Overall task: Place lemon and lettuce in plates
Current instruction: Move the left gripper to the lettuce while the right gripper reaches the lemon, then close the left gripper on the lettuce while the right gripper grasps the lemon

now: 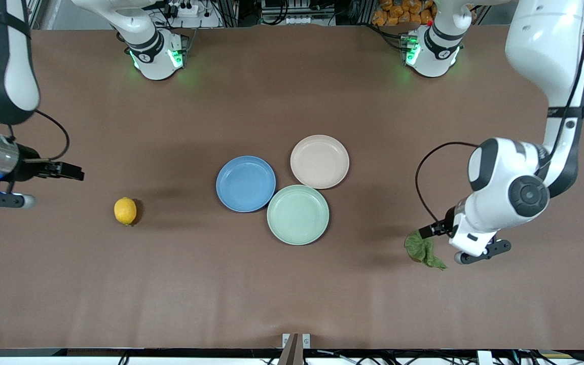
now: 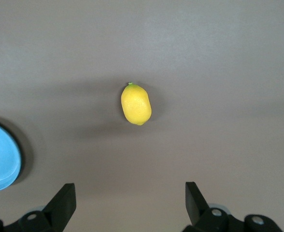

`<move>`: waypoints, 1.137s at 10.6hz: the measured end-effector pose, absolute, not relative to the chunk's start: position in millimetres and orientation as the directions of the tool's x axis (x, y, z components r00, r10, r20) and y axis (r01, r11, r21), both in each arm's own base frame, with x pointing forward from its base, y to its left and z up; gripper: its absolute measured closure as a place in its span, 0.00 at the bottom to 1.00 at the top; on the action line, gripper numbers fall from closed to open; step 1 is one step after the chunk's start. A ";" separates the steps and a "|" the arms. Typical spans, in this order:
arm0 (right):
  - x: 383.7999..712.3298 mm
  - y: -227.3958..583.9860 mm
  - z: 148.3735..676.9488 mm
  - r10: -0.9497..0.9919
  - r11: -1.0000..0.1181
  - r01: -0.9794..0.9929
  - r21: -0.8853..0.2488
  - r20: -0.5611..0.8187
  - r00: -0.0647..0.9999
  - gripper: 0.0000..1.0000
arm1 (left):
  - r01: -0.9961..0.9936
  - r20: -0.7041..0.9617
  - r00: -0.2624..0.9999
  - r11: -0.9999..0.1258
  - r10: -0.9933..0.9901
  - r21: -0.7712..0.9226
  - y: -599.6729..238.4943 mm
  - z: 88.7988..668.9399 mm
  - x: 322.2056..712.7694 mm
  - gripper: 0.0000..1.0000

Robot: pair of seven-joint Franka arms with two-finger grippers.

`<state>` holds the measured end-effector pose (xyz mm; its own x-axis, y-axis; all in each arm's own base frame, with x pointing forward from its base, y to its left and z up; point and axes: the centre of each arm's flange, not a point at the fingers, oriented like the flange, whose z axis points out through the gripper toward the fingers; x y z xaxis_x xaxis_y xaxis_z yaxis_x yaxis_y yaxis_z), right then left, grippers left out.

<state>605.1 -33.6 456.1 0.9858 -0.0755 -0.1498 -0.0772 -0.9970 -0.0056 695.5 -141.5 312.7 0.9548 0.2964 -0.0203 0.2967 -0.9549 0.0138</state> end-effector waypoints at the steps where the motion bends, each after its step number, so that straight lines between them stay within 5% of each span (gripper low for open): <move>1: 604.1 -33.9 441.0 -0.065 -0.998 -0.067 -0.006 -0.153 0.986 0.00 | 0.297 -0.009 0.955 -0.955 0.297 -0.011 -141.8 297.6 701.3 0.00; 6: 607.6 -31.9 373.1 -0.053 -0.999 -0.054 0.003 -0.141 0.989 0.00 | 0.287 0.055 0.957 -0.958 0.285 -0.033 -130.1 221.4 718.8 0.00; 12: 595.6 -30.8 287.3 -0.052 -0.999 -0.051 0.017 -0.064 0.997 0.00 | 0.260 0.071 0.964 -0.965 0.257 -0.024 -146.8 194.0 718.0 0.00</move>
<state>595.6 -30.8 287.3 0.9966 -0.0517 -0.0645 -0.0507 -0.9986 0.0172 718.0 -146.8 194.0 0.9637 0.2574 0.0713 0.2596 -0.9654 -0.0243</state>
